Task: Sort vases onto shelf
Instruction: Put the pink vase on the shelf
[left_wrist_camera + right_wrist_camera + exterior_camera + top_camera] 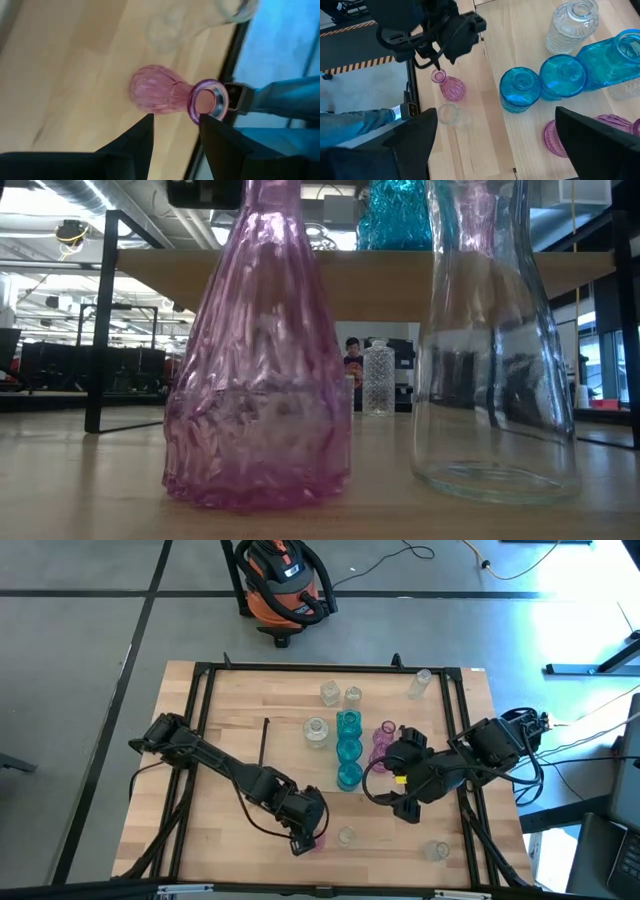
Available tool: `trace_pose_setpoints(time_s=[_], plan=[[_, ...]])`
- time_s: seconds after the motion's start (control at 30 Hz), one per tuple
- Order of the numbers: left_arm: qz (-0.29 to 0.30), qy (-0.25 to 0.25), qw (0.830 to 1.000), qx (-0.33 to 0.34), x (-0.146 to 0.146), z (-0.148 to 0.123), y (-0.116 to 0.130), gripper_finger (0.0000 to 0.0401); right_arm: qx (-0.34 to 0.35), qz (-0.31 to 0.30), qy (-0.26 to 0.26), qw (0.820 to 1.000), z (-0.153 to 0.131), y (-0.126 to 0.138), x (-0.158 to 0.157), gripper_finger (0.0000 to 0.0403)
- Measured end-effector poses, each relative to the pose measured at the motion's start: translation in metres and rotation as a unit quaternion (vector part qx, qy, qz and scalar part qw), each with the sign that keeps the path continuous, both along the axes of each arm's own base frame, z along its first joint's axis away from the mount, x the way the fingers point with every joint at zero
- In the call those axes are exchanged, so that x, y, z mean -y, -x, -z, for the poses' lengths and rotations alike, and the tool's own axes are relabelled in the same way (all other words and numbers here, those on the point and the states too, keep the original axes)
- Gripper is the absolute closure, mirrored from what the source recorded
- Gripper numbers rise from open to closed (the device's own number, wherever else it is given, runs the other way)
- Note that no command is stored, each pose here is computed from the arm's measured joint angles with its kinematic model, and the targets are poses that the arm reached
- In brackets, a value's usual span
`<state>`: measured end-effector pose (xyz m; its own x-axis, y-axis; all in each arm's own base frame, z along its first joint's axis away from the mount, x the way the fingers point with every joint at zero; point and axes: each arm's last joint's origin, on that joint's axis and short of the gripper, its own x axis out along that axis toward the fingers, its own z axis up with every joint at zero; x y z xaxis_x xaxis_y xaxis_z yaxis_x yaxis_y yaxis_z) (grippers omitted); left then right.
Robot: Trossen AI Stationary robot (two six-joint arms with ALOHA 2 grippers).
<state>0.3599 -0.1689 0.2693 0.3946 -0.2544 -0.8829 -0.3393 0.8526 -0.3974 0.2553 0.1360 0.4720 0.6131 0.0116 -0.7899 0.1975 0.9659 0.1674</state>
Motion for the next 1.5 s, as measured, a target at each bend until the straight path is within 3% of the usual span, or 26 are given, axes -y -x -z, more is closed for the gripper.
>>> trace_pose_setpoints(time_s=[0.43,1.0,1.5], plan=[[0.001,0.019,1.0,0.019,0.003,0.006,-0.01,0.0251,0.0,-0.001,0.002,1.0,0.0,0.0,0.0,0.0029],[-0.046,0.024,0.999,0.012,-0.001,0.01,-0.014,0.0251,0.0,-0.002,0.003,1.0,0.0,0.0,0.001,0.0029],[-0.083,0.065,0.994,0.014,-0.001,0.031,-0.015,0.0259,0.004,0.001,0.012,1.0,0.0,0.0,0.001,0.0029]])
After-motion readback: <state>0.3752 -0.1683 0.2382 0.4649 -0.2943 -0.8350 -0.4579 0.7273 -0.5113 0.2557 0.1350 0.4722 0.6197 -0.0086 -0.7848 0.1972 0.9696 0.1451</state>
